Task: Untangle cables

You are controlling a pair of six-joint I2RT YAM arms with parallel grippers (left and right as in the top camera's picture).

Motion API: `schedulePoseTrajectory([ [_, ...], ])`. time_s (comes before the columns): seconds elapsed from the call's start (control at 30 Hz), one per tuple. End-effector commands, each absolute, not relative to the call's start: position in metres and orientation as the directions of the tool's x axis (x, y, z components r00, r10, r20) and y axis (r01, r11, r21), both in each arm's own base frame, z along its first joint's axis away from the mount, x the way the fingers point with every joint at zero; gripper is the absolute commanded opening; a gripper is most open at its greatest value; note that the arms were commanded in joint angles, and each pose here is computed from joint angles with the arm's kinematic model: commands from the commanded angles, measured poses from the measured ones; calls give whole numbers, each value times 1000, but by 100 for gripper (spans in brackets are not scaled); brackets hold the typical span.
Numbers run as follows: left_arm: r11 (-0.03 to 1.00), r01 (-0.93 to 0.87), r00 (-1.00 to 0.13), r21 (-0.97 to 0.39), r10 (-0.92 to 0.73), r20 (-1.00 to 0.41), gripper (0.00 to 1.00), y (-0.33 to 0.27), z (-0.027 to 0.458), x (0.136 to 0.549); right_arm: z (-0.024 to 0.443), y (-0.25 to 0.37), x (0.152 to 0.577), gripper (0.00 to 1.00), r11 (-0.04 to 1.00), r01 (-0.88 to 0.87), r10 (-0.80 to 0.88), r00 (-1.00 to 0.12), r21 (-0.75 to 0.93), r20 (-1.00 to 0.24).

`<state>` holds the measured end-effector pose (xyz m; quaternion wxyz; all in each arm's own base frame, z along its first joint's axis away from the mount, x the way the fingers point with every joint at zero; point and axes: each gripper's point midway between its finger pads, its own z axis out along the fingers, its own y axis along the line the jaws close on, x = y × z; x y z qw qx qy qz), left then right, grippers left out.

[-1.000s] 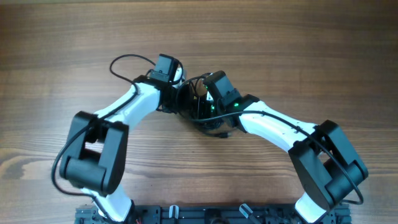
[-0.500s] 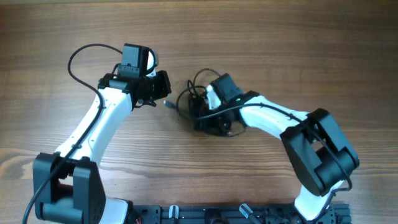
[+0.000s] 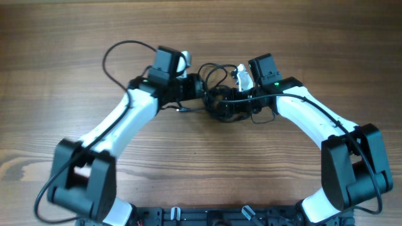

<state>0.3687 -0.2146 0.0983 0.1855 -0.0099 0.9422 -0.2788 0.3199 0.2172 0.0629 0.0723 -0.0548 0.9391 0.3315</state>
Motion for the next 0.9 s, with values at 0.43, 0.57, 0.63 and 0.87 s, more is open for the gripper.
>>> schedulePoseTrajectory([
  [0.43, 927, -197, -917, -318, -289, -275, 4, -163, 42, 374, 68, 212, 322, 44, 792, -182, -74, -976, 583, -205],
  [0.57, 912, -175, -887, -371, -310, -344, 30, -168, 69, 386, 68, 207, 339, 44, 823, -106, 24, -975, 559, -221],
  [0.63, 889, -128, -893, -439, -296, -339, 54, -186, 72, 390, 67, 202, 346, 45, 838, -71, 67, -971, 541, -231],
  [0.87, 893, -144, -902, -426, -296, -315, 50, -218, 31, 390, 62, 196, 345, 45, 859, -57, 72, -970, 509, -230],
])
